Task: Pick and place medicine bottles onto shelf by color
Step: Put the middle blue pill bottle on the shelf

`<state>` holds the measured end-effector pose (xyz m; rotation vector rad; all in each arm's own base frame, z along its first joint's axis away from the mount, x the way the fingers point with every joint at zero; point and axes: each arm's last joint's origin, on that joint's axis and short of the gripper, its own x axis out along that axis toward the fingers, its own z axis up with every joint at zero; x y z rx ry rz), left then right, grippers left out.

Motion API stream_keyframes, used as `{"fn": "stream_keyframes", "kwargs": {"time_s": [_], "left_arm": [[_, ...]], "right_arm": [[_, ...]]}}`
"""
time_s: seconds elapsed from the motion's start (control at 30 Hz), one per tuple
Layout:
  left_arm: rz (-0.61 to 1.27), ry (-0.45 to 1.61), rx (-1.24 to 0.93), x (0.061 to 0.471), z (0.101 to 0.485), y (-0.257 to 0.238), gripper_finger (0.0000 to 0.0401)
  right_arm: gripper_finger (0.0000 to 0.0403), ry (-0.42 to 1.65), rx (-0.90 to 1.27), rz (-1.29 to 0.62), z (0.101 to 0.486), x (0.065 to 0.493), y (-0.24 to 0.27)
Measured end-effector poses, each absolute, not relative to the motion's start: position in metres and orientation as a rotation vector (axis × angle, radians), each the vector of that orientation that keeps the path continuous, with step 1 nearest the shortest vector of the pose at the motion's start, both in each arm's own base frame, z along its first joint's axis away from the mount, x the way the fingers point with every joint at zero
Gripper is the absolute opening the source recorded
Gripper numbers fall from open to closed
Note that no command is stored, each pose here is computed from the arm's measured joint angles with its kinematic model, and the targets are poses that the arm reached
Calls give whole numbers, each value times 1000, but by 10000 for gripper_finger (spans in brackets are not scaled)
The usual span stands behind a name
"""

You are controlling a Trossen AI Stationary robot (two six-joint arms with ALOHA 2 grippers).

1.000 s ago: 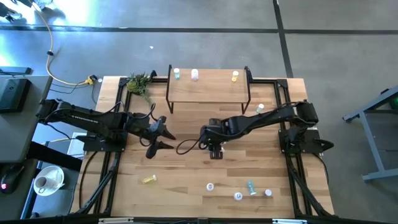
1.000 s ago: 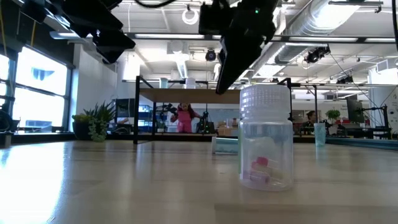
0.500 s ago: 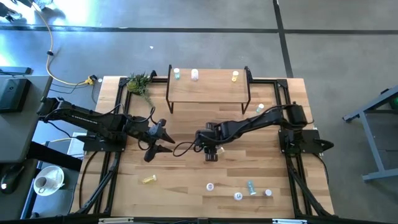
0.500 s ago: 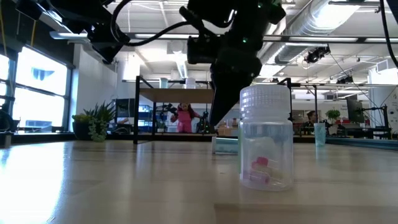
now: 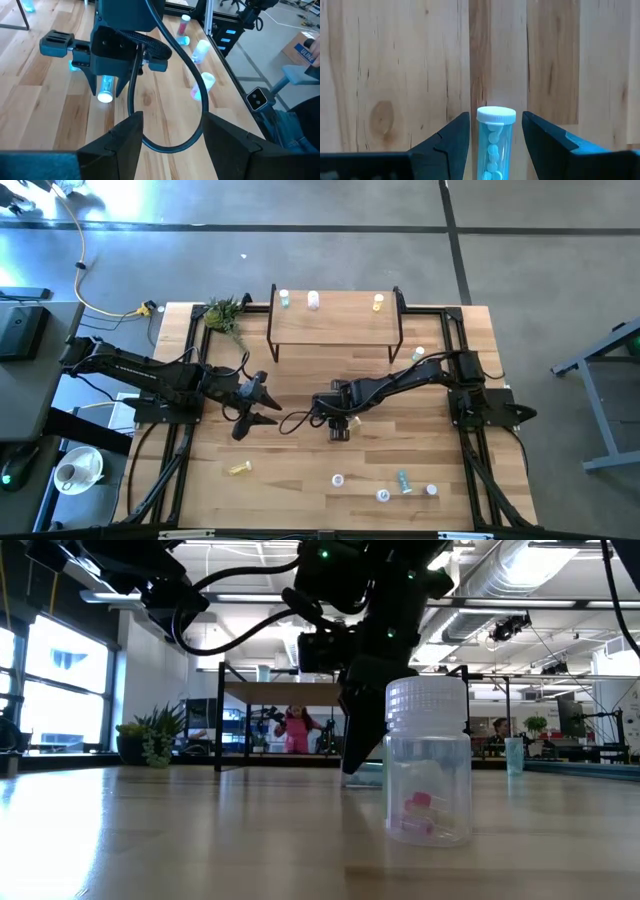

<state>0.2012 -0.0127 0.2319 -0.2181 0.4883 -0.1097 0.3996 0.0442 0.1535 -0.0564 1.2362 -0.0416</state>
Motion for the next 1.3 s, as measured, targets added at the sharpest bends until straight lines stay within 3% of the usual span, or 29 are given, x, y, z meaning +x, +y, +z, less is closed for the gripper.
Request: {"fn": "stream_keyframes", "kwargs": {"time_s": [0.57, 0.93, 1.3], "left_arm": [[-118, 486, -183, 201, 232, -13, 193], [-118, 486, -185, 201, 232, -13, 193], [-118, 487, -185, 201, 232, -13, 193]], "right_arm": [[148, 1262, -5, -56, 146, 400, 41], [84, 1267, -5, -54, 146, 400, 42], [82, 1259, -41, -27, 161, 395, 41]]}}
